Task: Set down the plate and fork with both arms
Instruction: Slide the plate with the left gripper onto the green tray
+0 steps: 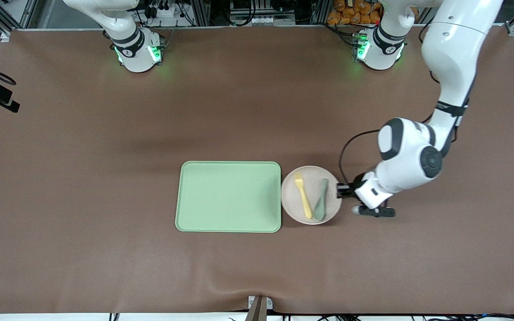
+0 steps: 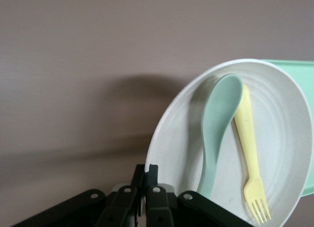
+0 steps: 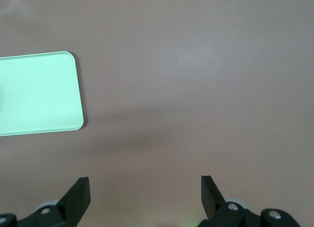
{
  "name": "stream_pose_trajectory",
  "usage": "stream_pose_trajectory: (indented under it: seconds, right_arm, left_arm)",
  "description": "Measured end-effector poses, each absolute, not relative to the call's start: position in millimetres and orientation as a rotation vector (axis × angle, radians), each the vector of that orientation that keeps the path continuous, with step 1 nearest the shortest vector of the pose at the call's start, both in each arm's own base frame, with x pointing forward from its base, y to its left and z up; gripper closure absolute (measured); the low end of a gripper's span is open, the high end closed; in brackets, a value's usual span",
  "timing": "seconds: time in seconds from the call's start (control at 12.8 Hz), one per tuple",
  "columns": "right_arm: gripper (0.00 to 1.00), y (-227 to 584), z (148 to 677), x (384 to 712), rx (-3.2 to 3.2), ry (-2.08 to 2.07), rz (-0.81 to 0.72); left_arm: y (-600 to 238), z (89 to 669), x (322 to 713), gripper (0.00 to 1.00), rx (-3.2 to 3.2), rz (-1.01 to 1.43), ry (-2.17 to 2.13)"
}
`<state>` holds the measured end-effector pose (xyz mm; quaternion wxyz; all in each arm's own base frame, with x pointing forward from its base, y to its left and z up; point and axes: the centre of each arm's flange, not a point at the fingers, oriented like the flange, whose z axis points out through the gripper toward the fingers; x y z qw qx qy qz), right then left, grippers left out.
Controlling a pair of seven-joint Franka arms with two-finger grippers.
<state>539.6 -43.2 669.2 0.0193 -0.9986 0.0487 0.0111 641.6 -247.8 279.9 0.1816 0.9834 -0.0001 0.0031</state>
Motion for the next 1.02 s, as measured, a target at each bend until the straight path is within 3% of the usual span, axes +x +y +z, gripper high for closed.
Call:
stream_pose_trajectory:
  seconds: [0.47, 1.02]
  right_arm:
    - [0.0, -45.2, 669.2, 539.5, -3.099, 0.157, 0.034]
    - [0.0, -47.3, 668.5, 539.6, -3.098, 0.163, 0.036]
  left_arm:
    - [-378.7, 262.0, 613.4, 0.96, 2.749, -0.072, 0.049]
    - [-409.5, 227.9, 625.1, 0.96, 2.729, -0.066, 0.027]
